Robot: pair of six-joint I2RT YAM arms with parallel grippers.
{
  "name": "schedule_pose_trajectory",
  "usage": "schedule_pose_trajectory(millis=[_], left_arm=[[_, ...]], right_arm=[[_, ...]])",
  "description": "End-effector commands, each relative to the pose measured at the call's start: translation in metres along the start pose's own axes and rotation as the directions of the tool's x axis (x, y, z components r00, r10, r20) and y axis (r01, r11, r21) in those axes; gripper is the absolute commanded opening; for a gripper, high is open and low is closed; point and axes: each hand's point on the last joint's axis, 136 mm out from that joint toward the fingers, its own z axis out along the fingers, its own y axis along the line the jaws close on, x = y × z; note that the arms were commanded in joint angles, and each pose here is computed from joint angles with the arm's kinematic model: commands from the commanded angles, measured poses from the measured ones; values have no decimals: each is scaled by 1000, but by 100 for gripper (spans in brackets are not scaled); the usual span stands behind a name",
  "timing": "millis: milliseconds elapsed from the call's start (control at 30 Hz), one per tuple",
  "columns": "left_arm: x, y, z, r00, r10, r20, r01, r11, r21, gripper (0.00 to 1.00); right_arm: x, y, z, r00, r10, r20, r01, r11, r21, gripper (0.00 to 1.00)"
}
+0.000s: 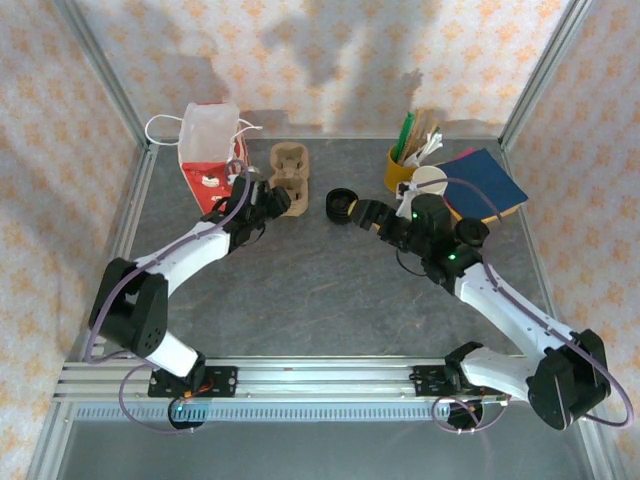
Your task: Pack the takeout coffee
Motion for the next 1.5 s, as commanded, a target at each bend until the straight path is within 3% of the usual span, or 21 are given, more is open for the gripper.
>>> schedule_pose_trajectory(millis=[0, 467, 967, 1467], left_arm=[[-23, -3, 9, 995, -63, 74, 64, 998, -2, 54], [-26, 9, 39, 992, -108, 65, 111, 993, -42, 45], [-30, 7, 46, 985, -161, 66, 162, 987, -10, 46], [-29, 14, 42, 986, -145, 86, 151, 986, -66, 49]], right_arm=[[-8, 5, 4, 999, -24, 49, 24, 1000, -4, 91], [2, -2, 15, 999, -53, 1, 53, 998, 44, 90], [5, -6, 18, 997, -73, -21, 75, 995, 72, 90], [7, -12, 21, 997, -75, -30, 78, 993, 91, 89]])
